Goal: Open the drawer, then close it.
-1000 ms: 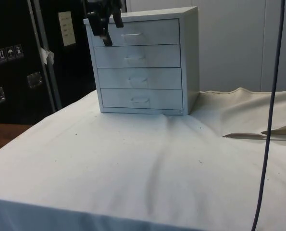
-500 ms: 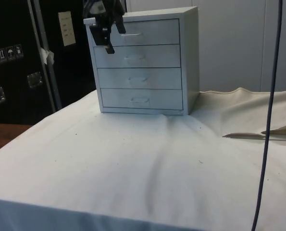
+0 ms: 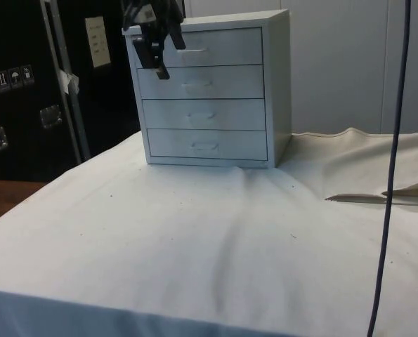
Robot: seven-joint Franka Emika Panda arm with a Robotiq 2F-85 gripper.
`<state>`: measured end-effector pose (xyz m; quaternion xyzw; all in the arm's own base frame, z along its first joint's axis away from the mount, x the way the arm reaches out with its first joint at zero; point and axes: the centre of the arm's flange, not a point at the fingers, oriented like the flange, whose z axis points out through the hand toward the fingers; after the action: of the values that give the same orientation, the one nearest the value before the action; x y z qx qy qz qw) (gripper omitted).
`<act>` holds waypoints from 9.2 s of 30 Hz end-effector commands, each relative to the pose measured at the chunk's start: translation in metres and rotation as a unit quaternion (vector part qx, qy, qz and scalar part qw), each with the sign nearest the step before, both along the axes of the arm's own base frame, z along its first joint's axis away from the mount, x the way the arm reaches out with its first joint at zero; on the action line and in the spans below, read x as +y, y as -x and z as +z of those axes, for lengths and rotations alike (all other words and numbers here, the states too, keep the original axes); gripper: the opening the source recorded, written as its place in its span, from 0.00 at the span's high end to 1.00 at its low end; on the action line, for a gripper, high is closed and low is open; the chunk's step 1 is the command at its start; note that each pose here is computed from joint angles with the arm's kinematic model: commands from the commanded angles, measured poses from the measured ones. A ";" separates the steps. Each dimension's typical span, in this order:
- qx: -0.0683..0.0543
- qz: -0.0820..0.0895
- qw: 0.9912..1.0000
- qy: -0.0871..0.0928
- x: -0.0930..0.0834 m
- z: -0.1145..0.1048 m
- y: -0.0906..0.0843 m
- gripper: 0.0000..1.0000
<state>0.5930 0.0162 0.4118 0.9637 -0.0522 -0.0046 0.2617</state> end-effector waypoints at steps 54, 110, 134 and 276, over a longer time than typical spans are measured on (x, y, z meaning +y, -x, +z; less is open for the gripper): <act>-0.036 0.027 0.999 -0.013 -0.088 -0.018 0.008 0.00; -0.035 0.028 0.999 0.016 -0.103 -0.006 0.008 1.00; -0.043 0.028 0.999 0.012 -0.081 -0.001 0.006 1.00; -0.023 0.040 0.995 0.083 0.138 -0.082 -0.021 0.01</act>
<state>0.6132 0.1546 0.3301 0.9390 -0.0193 0.0325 0.3419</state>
